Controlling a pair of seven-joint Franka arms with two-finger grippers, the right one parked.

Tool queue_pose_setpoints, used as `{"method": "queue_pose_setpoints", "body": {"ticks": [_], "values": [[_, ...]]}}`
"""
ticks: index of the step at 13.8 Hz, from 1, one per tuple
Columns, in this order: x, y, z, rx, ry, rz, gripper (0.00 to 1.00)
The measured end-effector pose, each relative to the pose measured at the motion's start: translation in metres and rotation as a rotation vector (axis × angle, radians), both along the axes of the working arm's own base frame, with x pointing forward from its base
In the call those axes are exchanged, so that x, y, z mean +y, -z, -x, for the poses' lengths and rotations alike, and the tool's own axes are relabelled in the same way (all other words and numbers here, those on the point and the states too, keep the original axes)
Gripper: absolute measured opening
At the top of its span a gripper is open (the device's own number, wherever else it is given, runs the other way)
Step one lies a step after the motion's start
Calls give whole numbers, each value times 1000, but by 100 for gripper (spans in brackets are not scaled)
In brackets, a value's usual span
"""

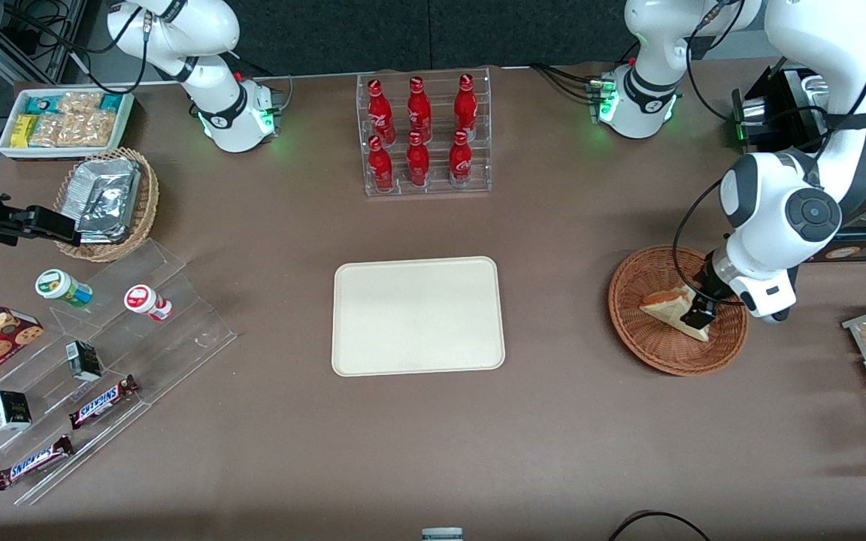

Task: Place sandwich from basket to tray
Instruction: 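Lower the open left gripper around the sandwich and close it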

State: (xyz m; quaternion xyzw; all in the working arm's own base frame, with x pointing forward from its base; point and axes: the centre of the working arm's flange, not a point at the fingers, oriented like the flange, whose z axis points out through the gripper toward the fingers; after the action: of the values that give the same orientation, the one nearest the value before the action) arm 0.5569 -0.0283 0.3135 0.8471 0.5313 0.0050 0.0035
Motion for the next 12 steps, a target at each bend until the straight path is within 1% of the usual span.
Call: {"method": "queue_pose_setpoints", "body": {"ticks": [2,5,8,10,12], "values": [[0,1,1,11,1,-1,100],[1,11,9,37,29,-32,100],[1,23,16,62,36,-38,100],[1,31,18,66,38,-38,100],[1,42,21,58,41,-36,100]]}}
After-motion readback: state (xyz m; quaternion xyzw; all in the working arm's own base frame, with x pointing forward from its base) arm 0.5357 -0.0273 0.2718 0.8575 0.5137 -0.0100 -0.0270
